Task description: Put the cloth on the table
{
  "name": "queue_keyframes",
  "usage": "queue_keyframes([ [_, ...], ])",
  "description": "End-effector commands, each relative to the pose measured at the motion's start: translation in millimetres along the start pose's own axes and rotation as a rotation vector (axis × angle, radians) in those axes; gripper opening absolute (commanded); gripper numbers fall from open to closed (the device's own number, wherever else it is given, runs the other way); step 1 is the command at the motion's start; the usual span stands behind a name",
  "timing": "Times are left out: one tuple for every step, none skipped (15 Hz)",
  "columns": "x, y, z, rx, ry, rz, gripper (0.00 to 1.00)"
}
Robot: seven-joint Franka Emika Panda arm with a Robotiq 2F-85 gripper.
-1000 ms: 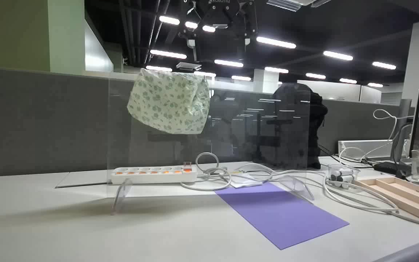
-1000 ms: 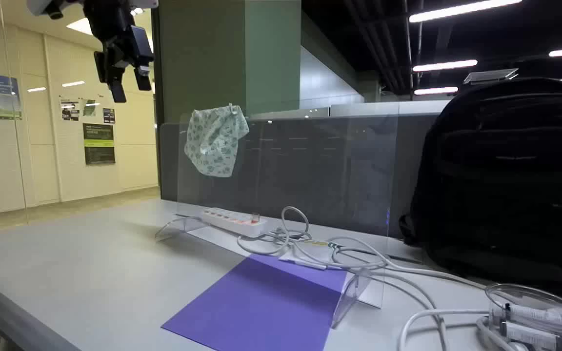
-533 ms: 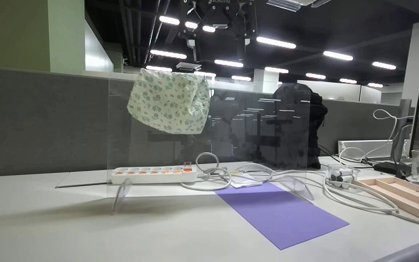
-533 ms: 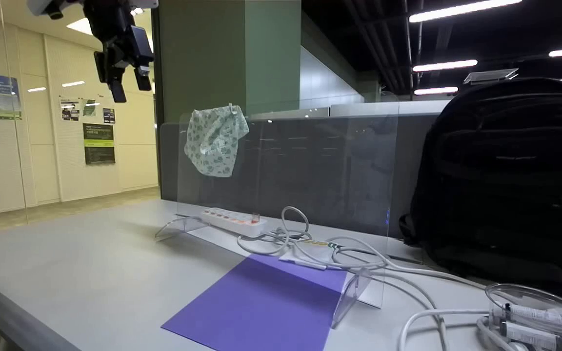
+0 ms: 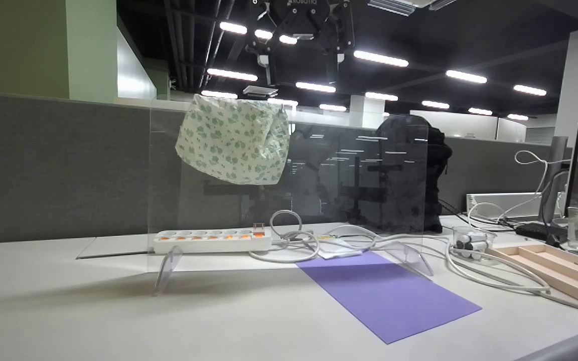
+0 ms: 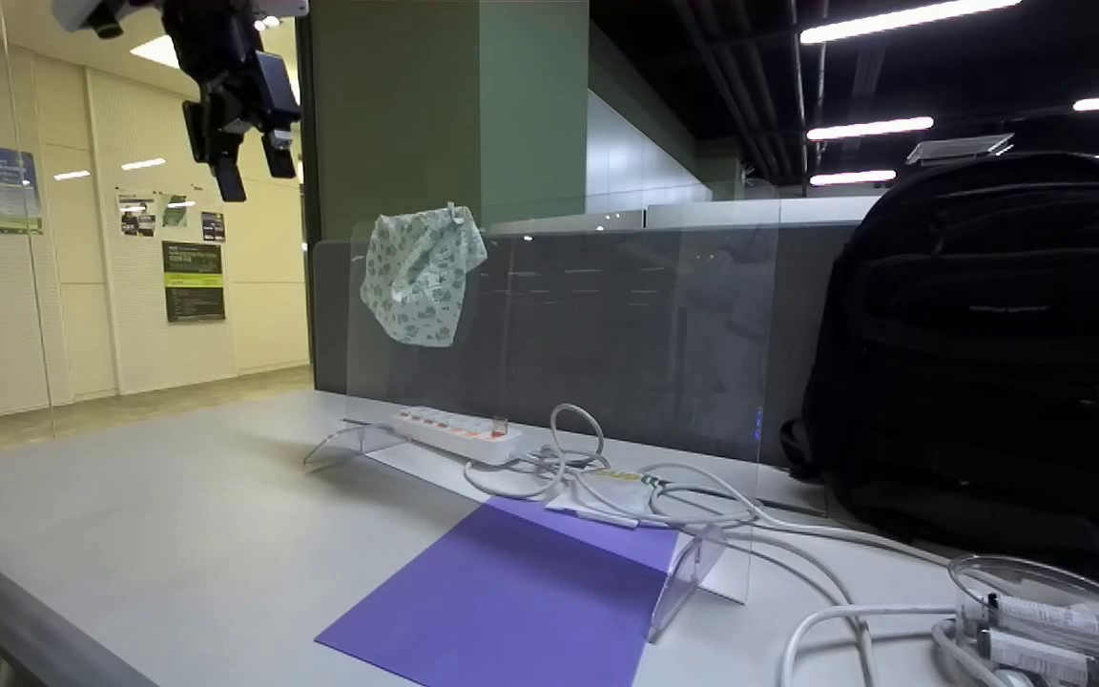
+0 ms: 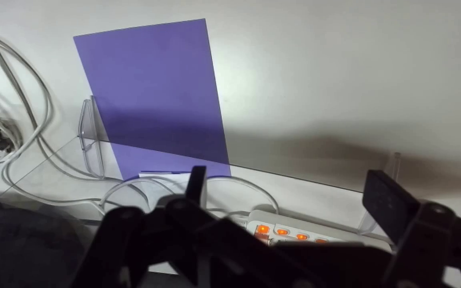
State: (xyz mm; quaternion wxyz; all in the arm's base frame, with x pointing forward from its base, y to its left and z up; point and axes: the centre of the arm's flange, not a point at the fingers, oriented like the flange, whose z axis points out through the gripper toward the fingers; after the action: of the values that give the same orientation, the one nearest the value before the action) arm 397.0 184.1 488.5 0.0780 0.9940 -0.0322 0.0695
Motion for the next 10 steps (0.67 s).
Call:
queue_keyframes([
  [11,-7,11,-0.013,0.064,-0.01,1.0],
  [17,-8,17,-0.009,0.091,-0.026,1.0],
  [24,-8,24,-0.008,0.124,-0.039,1.0],
  [32,-7,31,-0.004,0.154,-0.049,1.0],
  [41,-2,39,0.004,0.176,-0.058,1.0],
  [49,2,45,0.018,0.193,-0.063,1.0],
  [57,10,50,0.037,0.203,-0.06,1.0],
  [69,21,56,0.054,0.212,-0.045,1.0],
  [80,30,60,0.071,0.223,-0.017,1.0],
  [87,40,62,0.081,0.225,0.028,1.0],
])
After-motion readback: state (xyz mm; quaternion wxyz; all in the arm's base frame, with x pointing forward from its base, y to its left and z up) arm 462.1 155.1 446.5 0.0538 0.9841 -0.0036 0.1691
